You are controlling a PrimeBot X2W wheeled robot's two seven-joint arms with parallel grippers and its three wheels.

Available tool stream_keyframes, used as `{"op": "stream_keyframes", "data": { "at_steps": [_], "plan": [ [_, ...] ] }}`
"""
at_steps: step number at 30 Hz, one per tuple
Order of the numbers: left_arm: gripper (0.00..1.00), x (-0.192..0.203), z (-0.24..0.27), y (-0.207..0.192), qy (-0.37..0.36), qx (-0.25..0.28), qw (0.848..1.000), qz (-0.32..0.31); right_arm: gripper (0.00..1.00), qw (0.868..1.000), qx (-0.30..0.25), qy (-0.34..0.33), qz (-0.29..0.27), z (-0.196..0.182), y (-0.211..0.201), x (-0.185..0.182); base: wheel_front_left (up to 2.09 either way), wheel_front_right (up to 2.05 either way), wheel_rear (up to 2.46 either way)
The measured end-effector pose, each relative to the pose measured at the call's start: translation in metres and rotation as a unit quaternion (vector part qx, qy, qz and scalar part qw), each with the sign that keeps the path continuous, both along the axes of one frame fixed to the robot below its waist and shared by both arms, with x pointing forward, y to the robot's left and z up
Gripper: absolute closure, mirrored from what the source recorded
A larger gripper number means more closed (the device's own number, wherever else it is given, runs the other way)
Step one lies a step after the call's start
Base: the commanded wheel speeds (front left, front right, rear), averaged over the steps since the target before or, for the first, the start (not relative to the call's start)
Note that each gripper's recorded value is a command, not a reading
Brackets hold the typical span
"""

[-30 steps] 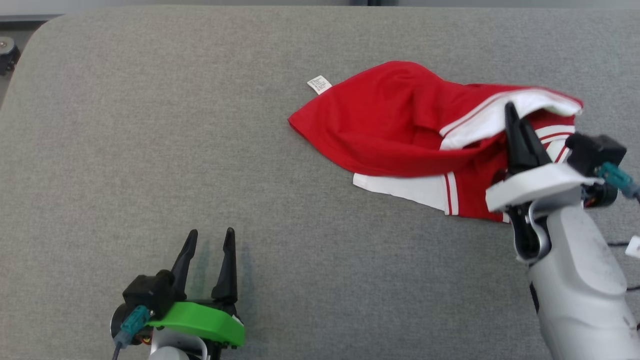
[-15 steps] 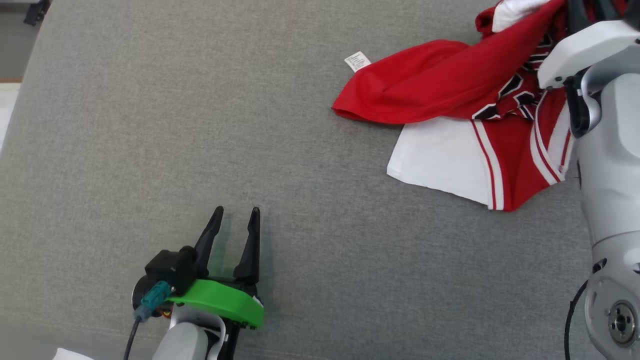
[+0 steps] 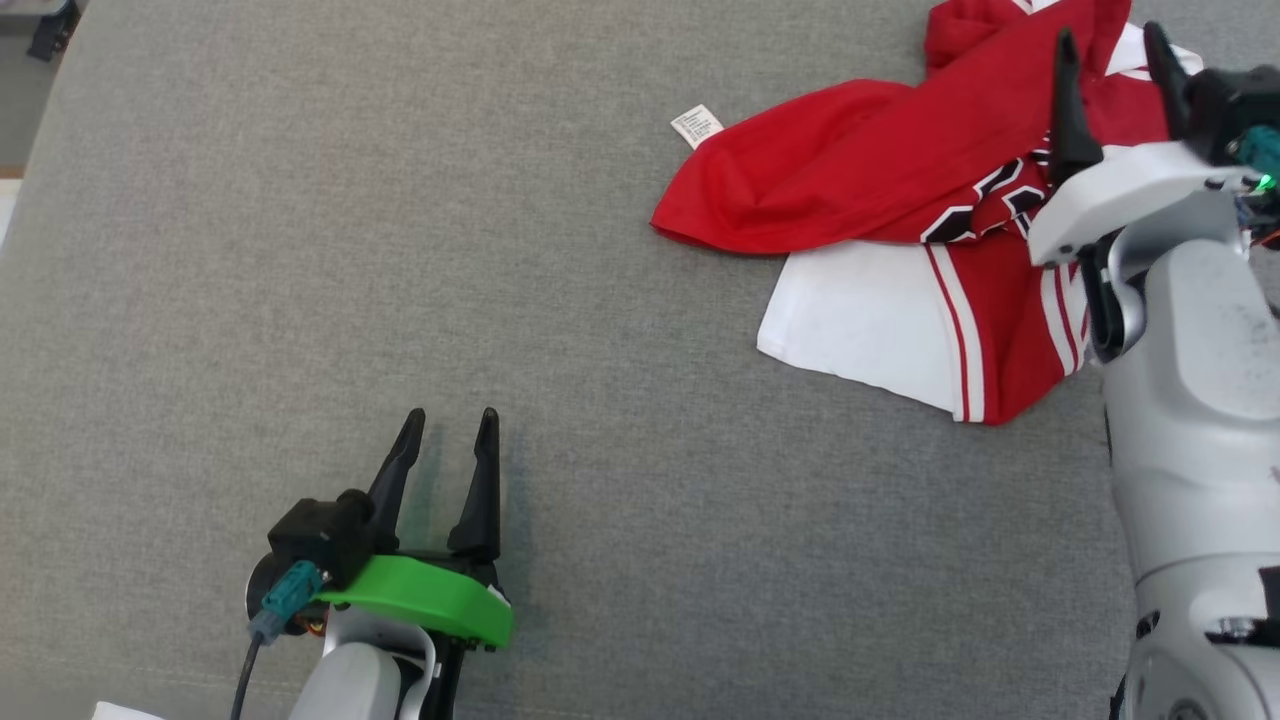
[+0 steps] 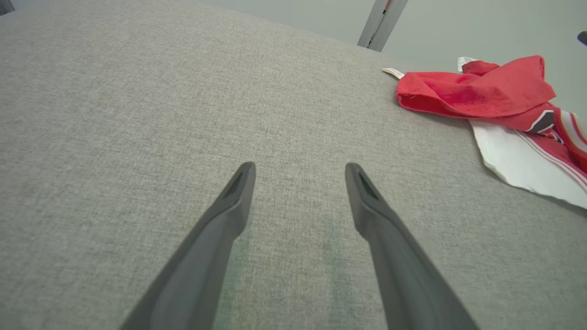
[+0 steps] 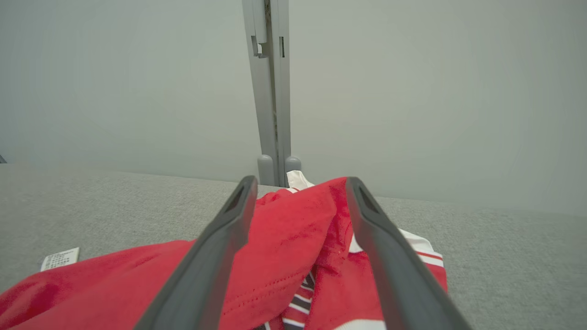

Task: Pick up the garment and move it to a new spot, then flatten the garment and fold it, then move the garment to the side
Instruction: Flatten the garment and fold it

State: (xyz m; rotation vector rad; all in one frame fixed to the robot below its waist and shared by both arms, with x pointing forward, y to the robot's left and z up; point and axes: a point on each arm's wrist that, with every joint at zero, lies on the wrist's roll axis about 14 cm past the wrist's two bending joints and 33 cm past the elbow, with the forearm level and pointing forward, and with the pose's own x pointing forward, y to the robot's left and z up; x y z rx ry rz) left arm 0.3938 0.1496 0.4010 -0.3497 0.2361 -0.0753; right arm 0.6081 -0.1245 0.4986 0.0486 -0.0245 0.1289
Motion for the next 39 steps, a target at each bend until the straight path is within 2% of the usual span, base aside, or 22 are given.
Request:
{"op": "stream_keyframes", "data": {
  "at_steps": [3,8,10,15,22,23,24,25,32,36,39],
  "plan": [
    [0.00,0.001,0.005,-0.004,-0.007,-0.002,1.000,-0.006,0.00,1.000,0.008,-0.010,0.027,0.003,0.014,-0.018,0.00,0.00,0.00],
    [0.00,-0.002,0.011,-0.010,-0.015,-0.003,1.000,-0.014,0.00,0.995,0.014,0.001,0.103,-0.008,0.057,-0.062,0.00,0.00,0.00],
    [0.00,-0.004,0.013,-0.011,-0.018,-0.004,1.000,-0.015,0.00,0.988,0.015,0.024,0.152,-0.025,0.085,-0.091,0.00,0.00,0.00],
    [0.00,-0.010,0.009,-0.008,-0.010,-0.003,1.000,-0.009,0.00,0.971,0.011,0.078,0.225,-0.061,0.127,-0.126,0.00,0.00,0.00],
    [0.00,-0.014,0.004,0.000,0.000,-0.006,1.000,0.004,0.00,0.953,-0.030,0.133,0.272,-0.100,0.147,-0.143,0.00,0.00,0.00],
    [0.00,-0.015,0.004,0.001,0.001,-0.006,1.000,0.005,0.51,0.951,-0.038,0.136,0.273,-0.102,0.147,-0.142,0.00,0.00,0.00],
    [0.00,-0.015,0.004,0.001,0.001,-0.005,1.000,0.006,0.61,0.950,-0.045,0.139,0.274,-0.104,0.146,-0.141,0.00,0.00,0.00],
    [0.00,-0.015,0.003,0.002,0.002,-0.005,1.000,0.007,1.00,0.950,-0.048,0.142,0.273,-0.106,0.145,-0.140,0.00,0.00,0.00],
    [0.00,-0.015,0.007,0.003,-0.003,-0.004,1.000,0.009,1.00,0.958,-0.045,0.129,0.251,-0.094,0.135,-0.126,0.00,0.00,0.00],
    [0.00,-0.014,0.011,0.001,-0.011,-0.003,1.000,0.004,1.00,0.971,-0.021,0.041,0.233,-0.036,0.131,-0.105,0.00,0.00,0.00],
    [0.00,-0.018,0.013,-0.001,-0.012,-0.004,1.000,0.002,1.00,0.974,-0.011,-0.028,0.224,0.011,0.127,-0.098,0.00,0.00,0.00]
  ]
}}
